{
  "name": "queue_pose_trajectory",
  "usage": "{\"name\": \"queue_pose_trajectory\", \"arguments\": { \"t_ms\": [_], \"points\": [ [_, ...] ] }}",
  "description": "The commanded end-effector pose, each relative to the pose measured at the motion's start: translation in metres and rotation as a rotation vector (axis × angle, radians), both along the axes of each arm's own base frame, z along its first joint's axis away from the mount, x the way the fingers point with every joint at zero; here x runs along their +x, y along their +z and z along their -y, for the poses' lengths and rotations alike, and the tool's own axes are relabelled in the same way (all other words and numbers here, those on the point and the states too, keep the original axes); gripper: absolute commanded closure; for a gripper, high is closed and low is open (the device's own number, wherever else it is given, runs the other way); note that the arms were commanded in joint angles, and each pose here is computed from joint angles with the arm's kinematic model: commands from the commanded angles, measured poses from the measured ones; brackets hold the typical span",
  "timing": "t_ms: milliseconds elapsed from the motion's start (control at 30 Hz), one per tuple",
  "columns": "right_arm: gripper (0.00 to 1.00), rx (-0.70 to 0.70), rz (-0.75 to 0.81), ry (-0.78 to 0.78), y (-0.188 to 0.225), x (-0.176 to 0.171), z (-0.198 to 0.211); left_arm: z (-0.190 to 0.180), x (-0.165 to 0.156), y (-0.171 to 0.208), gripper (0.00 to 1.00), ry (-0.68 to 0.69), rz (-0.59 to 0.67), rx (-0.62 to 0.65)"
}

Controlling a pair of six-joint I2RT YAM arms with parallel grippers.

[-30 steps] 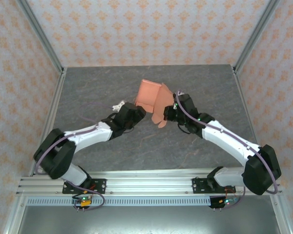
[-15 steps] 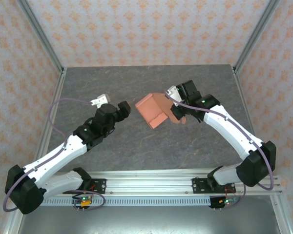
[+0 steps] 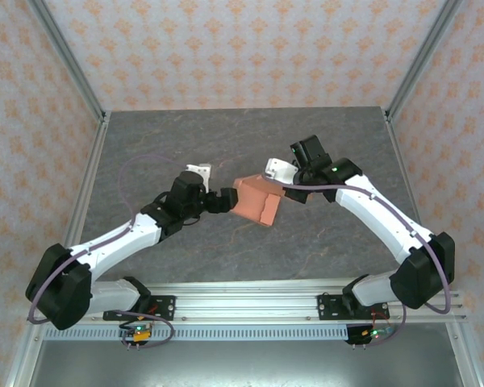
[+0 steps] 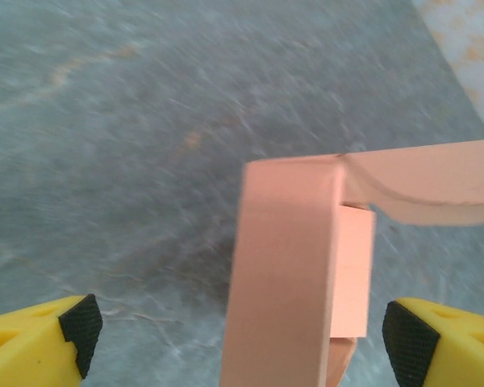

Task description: Fold the paper box

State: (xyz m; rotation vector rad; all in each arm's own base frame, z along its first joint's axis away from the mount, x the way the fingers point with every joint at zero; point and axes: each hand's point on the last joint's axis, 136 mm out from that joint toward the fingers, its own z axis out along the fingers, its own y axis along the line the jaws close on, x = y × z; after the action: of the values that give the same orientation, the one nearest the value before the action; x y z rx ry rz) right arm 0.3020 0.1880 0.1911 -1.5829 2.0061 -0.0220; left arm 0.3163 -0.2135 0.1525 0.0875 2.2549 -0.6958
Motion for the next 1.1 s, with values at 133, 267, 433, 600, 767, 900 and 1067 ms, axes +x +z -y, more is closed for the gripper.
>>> {"name": "queue_pose_trajectory", "arguments": {
  "t_ms": [133,267,433,600,767,900,1067],
  "points": [
    [1.00,0.054,0.006,0.151,0.005,-0.016,-0.006,0.026,-0.015,0.004,0.00,-0.215,-0.026,-0.092],
    [1.00,0.078,0.006,0.159,0.008,-0.017,-0.007,0.041,-0.021,-0.001,0.02,-0.276,-0.074,-0.190],
    [1.00,0.081,0.002,0.149,0.007,-0.015,-0.005,0.052,-0.027,-0.002,0.08,-0.317,-0.095,-0.279],
    [1.00,0.101,-0.017,0.162,0.007,-0.015,-0.010,0.057,-0.025,-0.002,0.37,-0.329,-0.100,-0.303],
    [0.99,0.112,-0.013,0.157,0.007,-0.015,-0.011,0.058,-0.019,0.002,0.57,-0.305,-0.105,-0.323],
    [0.77,0.193,0.039,0.106,0.018,-0.006,-0.017,0.054,-0.012,0.001,0.60,-0.252,-0.105,-0.320],
    [0.50,0.438,0.138,-0.037,0.060,0.004,-0.022,0.046,0.000,0.002,0.61,-0.141,-0.126,-0.330]
  ]
}}
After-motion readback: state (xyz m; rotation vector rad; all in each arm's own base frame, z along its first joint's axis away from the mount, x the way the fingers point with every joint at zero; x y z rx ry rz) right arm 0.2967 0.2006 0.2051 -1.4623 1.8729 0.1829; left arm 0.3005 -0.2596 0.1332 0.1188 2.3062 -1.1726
